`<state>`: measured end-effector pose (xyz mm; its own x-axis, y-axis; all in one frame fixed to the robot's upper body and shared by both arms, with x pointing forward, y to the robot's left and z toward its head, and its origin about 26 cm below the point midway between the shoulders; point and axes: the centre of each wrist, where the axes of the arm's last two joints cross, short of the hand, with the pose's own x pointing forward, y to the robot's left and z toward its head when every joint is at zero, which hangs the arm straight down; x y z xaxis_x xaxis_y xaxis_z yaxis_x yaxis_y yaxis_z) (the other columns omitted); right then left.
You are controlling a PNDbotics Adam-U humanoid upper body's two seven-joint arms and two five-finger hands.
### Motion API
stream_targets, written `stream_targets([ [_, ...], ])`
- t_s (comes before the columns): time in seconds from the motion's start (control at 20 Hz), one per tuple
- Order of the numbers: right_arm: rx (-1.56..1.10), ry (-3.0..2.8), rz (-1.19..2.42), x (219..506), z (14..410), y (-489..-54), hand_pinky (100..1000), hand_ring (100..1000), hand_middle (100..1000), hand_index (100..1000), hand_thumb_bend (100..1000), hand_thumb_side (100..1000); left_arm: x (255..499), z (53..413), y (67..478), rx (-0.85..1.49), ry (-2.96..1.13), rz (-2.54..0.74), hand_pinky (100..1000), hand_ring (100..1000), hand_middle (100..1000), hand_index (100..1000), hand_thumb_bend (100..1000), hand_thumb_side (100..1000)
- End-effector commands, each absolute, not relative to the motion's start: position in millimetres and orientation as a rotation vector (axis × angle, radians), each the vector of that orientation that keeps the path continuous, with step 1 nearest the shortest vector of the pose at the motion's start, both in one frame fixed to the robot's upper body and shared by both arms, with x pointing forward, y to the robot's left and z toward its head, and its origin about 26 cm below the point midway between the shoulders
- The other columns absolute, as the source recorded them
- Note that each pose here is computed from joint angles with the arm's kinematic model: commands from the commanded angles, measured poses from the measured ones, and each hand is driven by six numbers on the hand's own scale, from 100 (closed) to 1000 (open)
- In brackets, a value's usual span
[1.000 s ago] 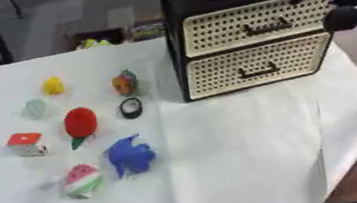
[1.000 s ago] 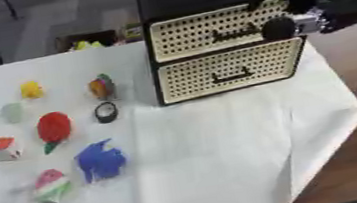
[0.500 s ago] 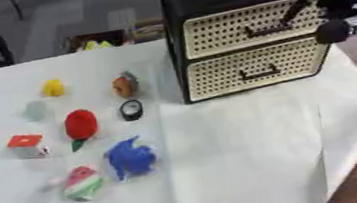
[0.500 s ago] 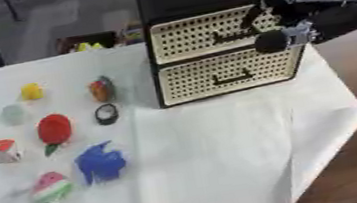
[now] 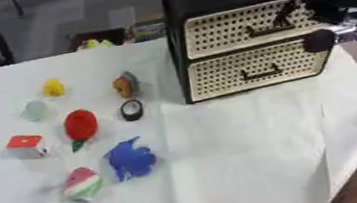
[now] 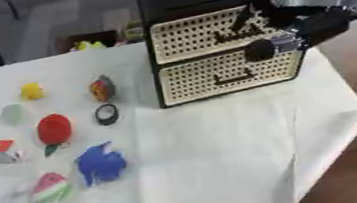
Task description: Pick up objects from table and place into drawer.
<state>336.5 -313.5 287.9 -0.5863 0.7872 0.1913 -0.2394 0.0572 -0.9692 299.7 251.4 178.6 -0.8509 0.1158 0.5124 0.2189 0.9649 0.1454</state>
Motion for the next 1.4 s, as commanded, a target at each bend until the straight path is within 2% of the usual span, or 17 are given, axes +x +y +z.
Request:
stream_targets([
  [0.05,-0.596,-1.514,1.669,340,300,-317,100,100,100,830,841,1000,298,187,252,-0.238,-2.622,-0.297,550,610,614,801,100,870],
  [0.35,-0.512,-1.433,1.693,355,312,-321,100,100,100,834,833,999,298,186,252,-0.239,-2.617,-0.301,549,610,614,801,100,871],
  [0.85,-0.464,-1.349,1.716,380,321,-326,100,100,100,833,835,932,298,186,251,-0.239,-2.612,-0.305,549,611,614,800,100,872],
  [1.4,-0.490,-1.272,1.753,389,313,-328,100,100,100,845,862,886,298,186,250,-0.242,-2.613,-0.307,548,612,614,799,100,873],
])
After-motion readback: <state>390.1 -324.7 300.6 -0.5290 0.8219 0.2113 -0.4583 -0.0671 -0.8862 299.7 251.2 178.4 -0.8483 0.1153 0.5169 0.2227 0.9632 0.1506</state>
